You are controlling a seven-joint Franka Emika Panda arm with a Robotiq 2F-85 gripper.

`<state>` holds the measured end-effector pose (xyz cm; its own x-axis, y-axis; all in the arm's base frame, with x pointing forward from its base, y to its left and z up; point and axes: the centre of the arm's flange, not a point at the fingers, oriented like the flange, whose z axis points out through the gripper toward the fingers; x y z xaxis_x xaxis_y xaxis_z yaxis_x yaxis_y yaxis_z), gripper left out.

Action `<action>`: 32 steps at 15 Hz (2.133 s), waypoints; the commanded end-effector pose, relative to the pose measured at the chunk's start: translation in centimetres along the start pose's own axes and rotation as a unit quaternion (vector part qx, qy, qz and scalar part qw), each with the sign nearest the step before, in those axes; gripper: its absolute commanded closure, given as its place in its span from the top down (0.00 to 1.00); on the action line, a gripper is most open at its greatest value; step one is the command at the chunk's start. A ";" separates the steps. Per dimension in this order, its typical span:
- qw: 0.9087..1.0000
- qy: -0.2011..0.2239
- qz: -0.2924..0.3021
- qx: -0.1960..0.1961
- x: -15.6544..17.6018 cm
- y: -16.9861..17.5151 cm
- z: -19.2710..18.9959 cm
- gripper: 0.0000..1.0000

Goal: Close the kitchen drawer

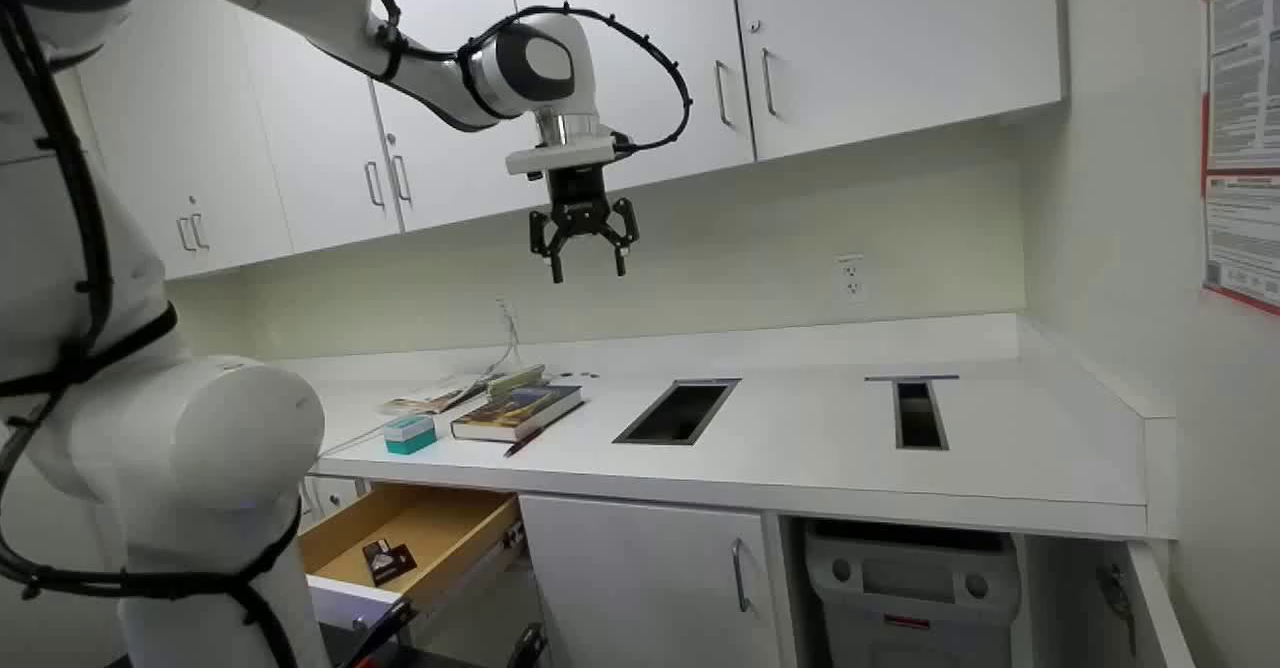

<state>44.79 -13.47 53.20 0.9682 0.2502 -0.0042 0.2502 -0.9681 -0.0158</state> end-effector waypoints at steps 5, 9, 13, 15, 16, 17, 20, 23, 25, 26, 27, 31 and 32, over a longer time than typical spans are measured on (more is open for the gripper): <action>1.000 0.000 0.000 0.000 0.0 0.0 0.0 1.00; 0.999 0.013 -0.029 -0.009 0.1 -1.9 -0.6 1.00; 0.989 0.008 -0.145 -0.021 0.5 -10.5 -1.3 1.00; 0.980 0.003 -0.199 -0.024 -0.1 -16.1 -0.6 1.00; 0.973 -0.002 -0.228 -0.023 -0.7 -18.9 -0.1 1.00; 0.966 -0.003 -0.258 -0.023 -1.5 -21.6 0.4 1.00; 0.940 -0.015 -0.340 -0.023 -5.4 -28.8 2.0 1.00; 0.936 -0.022 -0.349 -0.027 -4.3 -30.0 2.4 1.00; 0.933 -0.018 -0.359 -0.031 -5.4 -31.1 2.3 1.00; 0.934 -0.018 -0.356 -0.030 -5.3 -30.8 2.3 1.00; 0.935 -0.020 -0.353 -0.027 -5.0 -30.4 2.4 1.00; 0.929 -0.019 -0.369 -0.024 -4.6 -31.4 2.7 1.00; 0.914 -0.011 -0.404 -0.030 -4.7 -33.7 2.7 1.00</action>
<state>32.54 14.75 50.88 0.5583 0.8278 -0.0552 0.8294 -0.5585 0.0134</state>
